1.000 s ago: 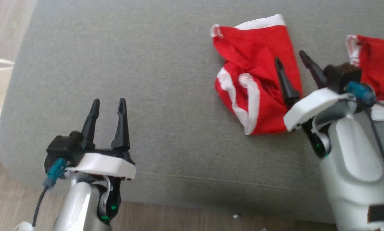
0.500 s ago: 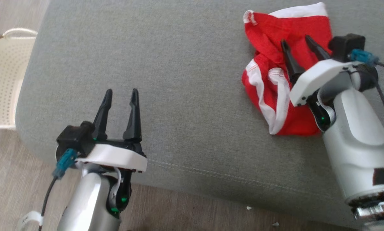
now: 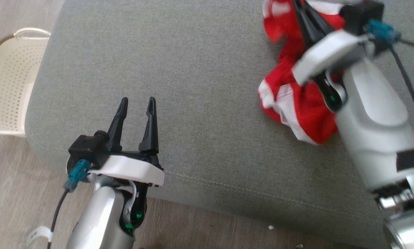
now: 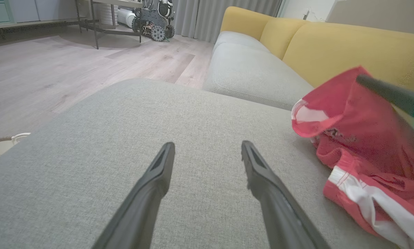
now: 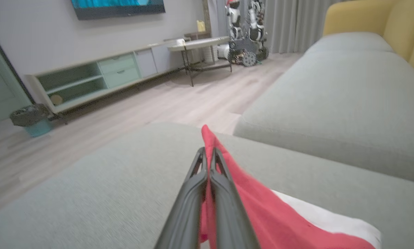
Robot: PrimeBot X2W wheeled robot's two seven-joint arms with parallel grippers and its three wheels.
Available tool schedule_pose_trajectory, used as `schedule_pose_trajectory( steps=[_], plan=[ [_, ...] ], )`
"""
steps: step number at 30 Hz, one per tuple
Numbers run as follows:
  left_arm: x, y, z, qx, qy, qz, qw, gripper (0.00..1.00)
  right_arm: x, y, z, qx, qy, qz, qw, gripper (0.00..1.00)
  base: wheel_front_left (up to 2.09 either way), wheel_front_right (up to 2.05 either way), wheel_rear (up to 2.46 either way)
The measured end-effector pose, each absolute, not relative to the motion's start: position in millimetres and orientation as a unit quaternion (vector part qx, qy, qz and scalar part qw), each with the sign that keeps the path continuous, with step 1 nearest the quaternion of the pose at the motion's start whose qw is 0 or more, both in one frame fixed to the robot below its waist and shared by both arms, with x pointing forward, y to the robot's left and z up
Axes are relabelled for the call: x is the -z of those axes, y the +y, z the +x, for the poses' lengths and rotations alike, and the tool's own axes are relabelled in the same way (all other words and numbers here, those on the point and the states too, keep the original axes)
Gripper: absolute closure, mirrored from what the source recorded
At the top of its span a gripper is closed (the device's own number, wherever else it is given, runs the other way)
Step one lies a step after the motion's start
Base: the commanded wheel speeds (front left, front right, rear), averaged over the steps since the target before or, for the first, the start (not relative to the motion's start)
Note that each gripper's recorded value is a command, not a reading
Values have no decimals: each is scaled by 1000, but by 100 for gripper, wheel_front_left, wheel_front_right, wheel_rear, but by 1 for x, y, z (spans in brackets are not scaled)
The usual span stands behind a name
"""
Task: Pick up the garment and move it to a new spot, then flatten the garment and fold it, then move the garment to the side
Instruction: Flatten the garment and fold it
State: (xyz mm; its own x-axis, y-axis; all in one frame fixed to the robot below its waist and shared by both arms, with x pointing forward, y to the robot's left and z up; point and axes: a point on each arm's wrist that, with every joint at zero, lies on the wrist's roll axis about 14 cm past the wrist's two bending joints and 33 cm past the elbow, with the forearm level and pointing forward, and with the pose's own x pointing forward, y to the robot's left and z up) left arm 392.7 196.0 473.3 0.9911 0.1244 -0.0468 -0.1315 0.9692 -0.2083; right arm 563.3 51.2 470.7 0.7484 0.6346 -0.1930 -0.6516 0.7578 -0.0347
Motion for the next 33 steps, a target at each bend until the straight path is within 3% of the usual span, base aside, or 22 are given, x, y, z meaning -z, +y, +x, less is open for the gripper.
schedule_pose_trajectory(
  steps=[5, 10, 15, 22, 23, 24, 25, 33],
  plan=[
    [-477, 195, 393, -63, 11, -107, 992, 0, -550, 85, 571, -372, -19, 0, 928, 100, 0, 0, 0],
    [-480, 192, 394, -58, 7, -109, 992, 0, -600, 64, 594, -335, -71, 44, 939, 100, 0, 0, 0],
    [-480, 188, 396, -53, 6, -112, 992, 0, -585, 2, 622, -252, -42, 67, 965, 100, 0, 0, 0],
    [-470, 181, 403, -44, 20, -114, 992, 0, -515, -113, 641, -111, 50, 60, 991, 100, 0, 0, 0],
    [-468, 179, 404, -42, 23, -115, 992, 0, -505, -124, 640, -97, 65, 56, 992, 66, 0, 0, 0],
    [-466, 177, 405, -39, 25, -115, 992, 0, -494, -136, 637, -83, 82, 53, 992, 6, 0, 0, 0],
    [-465, 175, 406, -36, 27, -116, 992, 0, -484, -145, 634, -71, 98, 49, 991, 0, 0, 0, 0],
    [-460, 160, 416, -10, 33, -118, 992, 0, -470, -184, 621, -26, 122, 44, 991, 0, 0, 0, 0]
  ],
)
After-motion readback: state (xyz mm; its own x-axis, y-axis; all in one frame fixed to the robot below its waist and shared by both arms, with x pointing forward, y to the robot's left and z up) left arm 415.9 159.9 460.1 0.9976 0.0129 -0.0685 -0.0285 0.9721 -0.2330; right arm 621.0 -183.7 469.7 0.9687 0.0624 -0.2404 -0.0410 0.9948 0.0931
